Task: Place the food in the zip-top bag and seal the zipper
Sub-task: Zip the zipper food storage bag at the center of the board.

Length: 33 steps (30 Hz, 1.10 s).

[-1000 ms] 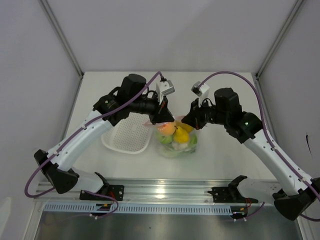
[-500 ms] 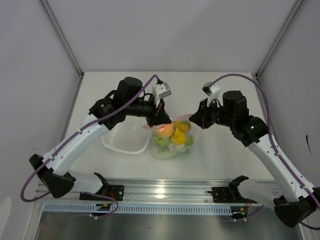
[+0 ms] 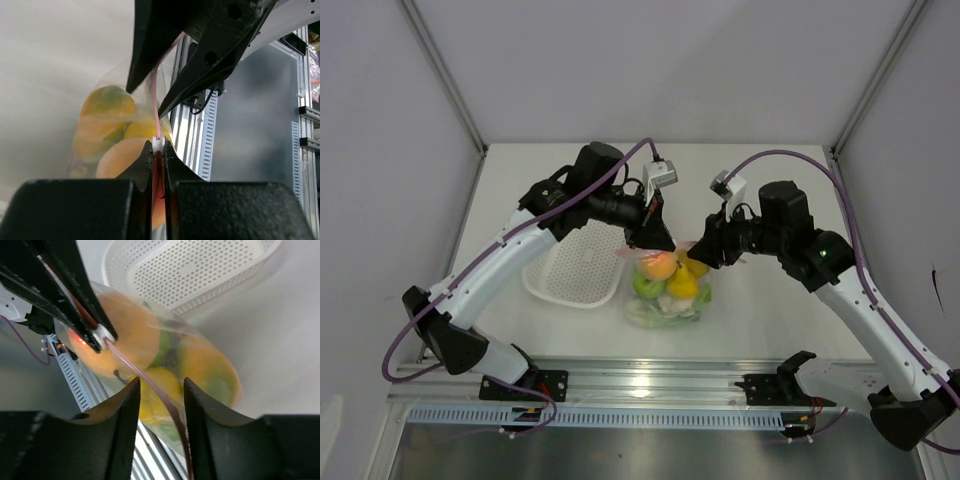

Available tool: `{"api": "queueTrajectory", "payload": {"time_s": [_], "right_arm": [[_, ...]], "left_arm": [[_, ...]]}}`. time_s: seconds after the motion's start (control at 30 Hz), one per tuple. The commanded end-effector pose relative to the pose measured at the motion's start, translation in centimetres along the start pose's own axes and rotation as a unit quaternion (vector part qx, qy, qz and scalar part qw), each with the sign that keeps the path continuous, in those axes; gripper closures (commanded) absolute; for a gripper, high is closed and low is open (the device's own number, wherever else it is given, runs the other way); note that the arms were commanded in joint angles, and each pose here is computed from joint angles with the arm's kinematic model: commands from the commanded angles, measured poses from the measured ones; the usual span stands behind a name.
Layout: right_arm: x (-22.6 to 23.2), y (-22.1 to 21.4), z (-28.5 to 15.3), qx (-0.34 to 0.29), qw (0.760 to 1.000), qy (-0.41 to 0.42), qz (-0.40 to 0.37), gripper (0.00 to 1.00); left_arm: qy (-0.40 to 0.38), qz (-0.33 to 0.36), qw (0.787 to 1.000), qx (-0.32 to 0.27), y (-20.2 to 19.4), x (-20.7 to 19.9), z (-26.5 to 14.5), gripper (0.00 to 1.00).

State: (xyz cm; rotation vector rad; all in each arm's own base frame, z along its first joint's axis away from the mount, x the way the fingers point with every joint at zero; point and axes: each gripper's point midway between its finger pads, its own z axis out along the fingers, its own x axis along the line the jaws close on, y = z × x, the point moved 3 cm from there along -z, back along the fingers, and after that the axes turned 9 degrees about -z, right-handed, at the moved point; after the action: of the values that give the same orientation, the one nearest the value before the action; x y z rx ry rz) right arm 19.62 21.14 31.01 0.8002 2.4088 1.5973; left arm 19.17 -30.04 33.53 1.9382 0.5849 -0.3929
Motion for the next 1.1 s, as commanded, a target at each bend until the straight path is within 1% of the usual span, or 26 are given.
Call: {"api": "queueTrajectory", "payload": {"time_s": [0.0, 0.07, 0.13, 0.17, 0.2, 0.23, 0.27, 0.33, 0.37, 0.4, 0.43, 0.47, 0.5, 0.53, 0.57, 0.63, 0.67, 0.73, 0.77, 0.83, 0.87, 0.93, 0.97, 1.07], "right_arm": [[0.7, 0.0, 0.1, 0.003, 1.0, 0.029, -0.006, 0.59], [1.1, -0.4, 0.4, 0.007, 0.999, 0.048, -0.005, 0.61], [1.3, -0.6, 0.5, 0.007, 0.998, 0.057, -0.007, 0.67], [1.3, -0.6, 0.5, 0.005, 0.998, 0.057, -0.008, 0.76], [1.2, -0.4, 0.4, -0.001, 0.999, 0.05, -0.012, 0.86], [1.1, -0.3, 0.3, -0.005, 0.999, 0.043, -0.012, 1.0], [1.0, -0.2, 0.2, -0.008, 0.999, 0.041, -0.013, 1.0], [1.1, 0.0, 0.1, -0.014, 0.999, 0.041, -0.015, 1.0], [1.2, 0.1, 0.1, -0.016, 0.999, 0.041, -0.014, 1.0], [1.2, 0.2, 0.1, -0.018, 0.999, 0.037, -0.013, 1.0], [1.1, 0.2, 0.1, -0.017, 0.999, 0.036, -0.013, 1.0], [1.1, 0.1, 0.1, -0.015, 0.999, 0.035, -0.013, 1.0], [1.1, 0.0, 0.2, -0.013, 0.999, 0.034, -0.013, 1.0], [1.1, 0.0, 0.2, -0.012, 0.999, 0.031, -0.013, 1.0], [1.0, -0.2, 0.4, -0.009, 0.999, 0.031, -0.013, 1.0], [1.2, -0.1, 0.3, -0.011, 0.999, 0.033, -0.012, 1.0], [1.3, -0.1, 0.3, -0.012, 0.999, 0.035, -0.012, 1.0], [1.5, 0.1, 0.3, -0.018, 0.999, 0.039, -0.015, 1.0], [1.6, 0.2, 0.2, -0.018, 0.999, 0.04, -0.016, 1.0], [1.7, 0.4, 0.3, -0.021, 0.999, 0.042, -0.017, 1.0], [1.7, 0.5, 0.3, -0.02, 0.999, 0.042, -0.016, 1.0], [1.9, 0.6, 0.3, -0.02, 0.999, 0.046, -0.018, 1.0], [2.0, 0.7, 0.2, -0.021, 0.998, 0.047, -0.019, 1.0], [2.3, 0.9, 0.0, -0.026, 0.998, 0.053, -0.023, 1.0]], "left_arm": [[-0.053, 0.02, 0.998, -0.024, 2.6, -2.3, -0.4, 0.99], [-0.05, 0.02, 0.998, -0.024, 2.4, -2.0, -0.2, 0.99], [-0.048, 0.02, 0.998, -0.021, 2.0, -1.8, -0.1, 0.99], [-0.048, 0.021, 0.998, -0.021, 2.0, -1.8, -0.1, 1.0], [-0.047, 0.022, 0.998, -0.021, 2.0, -1.9, -0.1, 0.99], [-0.045, 0.021, 0.999, -0.021, 1.8, -1.8, -0.2, 0.99], [-0.041, 0.019, 0.999, -0.021, 1.7, -1.7, -0.2, 0.94], [-0.018, 0.023, 0.999, -0.028, 1.7, -1.4, -0.5, 0.75], [-0.007, 0.021, 0.999, -0.029, 1.4, -1.1, -0.7, 0.62], [0.002, 0.044, 0.998, -0.044, 1.8, -1.1, -1.1, 0.54], [0.029, 0.053, 0.996, -0.06, 2.1, -0.7, -1.5, 0.49], [0.042, 0.061, 0.994, -0.076, 1.4, -1.0, -2.4, 0.39], [0.053, 0.074, 0.991, -0.095, 1.6, -1.2, -3.1, 0.34], [0.068, 0.096, 0.984, -0.13, 2.6, -1.6, -4.0, 0.28], [0.073, 0.108, 0.981, -0.147, 1.7, -2.2, -5.1, 0.25], [0.073, 0.139, 0.972, -0.173, 1.5, -2.8, -5.9, 0.24], [0.076, 0.147, 0.97, -0.178, 1.3, -3.0, -6.3, 0.26], [0.087, 0.154, 0.97, -0.17, 0.5, -2.6, -6.5, 0.29], [0.096, 0.149, 0.971, -0.161, 0.2, -2.2, -6.5, 0.35], [0.095, 0.15, 0.974, -0.144, -0.3, -1.7, -5.9, 0.41], [0.091, 0.149, 0.975, -0.14, -0.4, -1.7, -5.7, 0.42], [0.096, 0.149, 0.974, -0.139, -0.5, -1.2, -5.4, 0.39], [0.1, 0.15, 0.974, -0.139, -0.5, -1.0, -5.4, 0.34], [0.1, 0.168, 0.971, -0.14, -0.5, -0.6, -5.1, 0.3]]}}
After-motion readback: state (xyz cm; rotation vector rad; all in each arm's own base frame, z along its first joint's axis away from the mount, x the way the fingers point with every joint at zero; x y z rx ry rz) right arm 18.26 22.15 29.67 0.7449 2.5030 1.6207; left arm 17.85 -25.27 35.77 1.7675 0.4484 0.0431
